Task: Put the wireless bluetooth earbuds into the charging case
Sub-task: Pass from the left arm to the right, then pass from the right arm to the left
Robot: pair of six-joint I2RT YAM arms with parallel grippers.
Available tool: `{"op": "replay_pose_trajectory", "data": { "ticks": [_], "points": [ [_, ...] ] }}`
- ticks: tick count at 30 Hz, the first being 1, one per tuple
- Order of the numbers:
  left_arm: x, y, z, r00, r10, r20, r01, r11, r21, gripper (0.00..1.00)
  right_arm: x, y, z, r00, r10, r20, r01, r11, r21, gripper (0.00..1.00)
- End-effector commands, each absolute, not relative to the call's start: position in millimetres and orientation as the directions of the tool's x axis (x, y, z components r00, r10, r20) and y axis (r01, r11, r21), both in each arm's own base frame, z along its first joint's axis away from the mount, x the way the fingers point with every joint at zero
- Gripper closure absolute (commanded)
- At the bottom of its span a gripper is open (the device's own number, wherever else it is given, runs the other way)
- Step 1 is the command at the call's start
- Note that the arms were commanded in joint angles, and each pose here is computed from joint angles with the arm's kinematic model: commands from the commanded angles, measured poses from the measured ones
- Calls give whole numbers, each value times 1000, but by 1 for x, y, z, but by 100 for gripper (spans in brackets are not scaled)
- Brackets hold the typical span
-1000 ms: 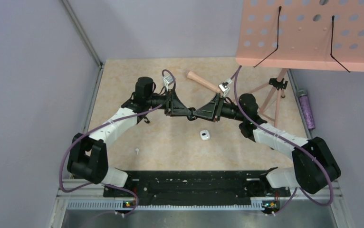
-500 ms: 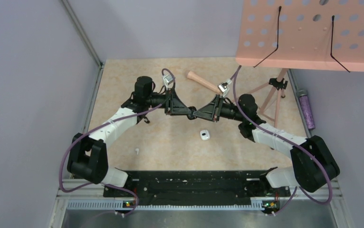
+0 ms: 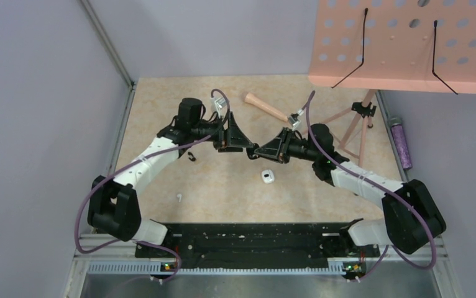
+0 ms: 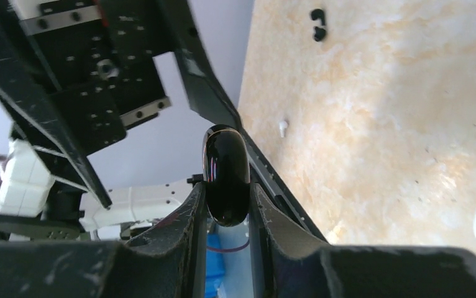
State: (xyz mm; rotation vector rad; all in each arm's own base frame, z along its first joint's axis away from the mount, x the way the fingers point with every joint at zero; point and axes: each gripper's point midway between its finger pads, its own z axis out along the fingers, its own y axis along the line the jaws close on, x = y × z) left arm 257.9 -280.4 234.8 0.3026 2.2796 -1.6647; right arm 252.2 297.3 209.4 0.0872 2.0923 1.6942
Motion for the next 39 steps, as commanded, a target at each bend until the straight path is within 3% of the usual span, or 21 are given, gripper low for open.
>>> {"op": "replay_pose_trajectory", "data": {
  "ticks": [1,5,7,10,14,21,39],
  "points": [
    [275,-262,242,-849,-54,-526,441,475,-761,1,259,285,202,-901,357,-246,-128,324,937,100],
    [287,-244,239,-692,-84,-717,517,636,-573,1,259,281,179,-935,345,-83,57,377,925,100],
    [292,-238,239,-512,-22,-859,579,730,-364,1,257,282,172,-942,335,5,133,360,923,100],
    [275,-252,248,-120,160,-980,714,700,27,1,254,284,171,-942,327,74,190,341,921,100],
    [258,-259,251,159,240,-958,732,622,277,4,252,286,176,-939,322,122,231,330,915,100],
    [242,-275,235,403,413,-817,681,460,569,9,248,287,185,-929,320,188,291,315,903,100],
    [236,-304,213,522,519,-677,608,331,722,18,247,290,213,-920,310,241,325,255,911,100]
  ]
}}
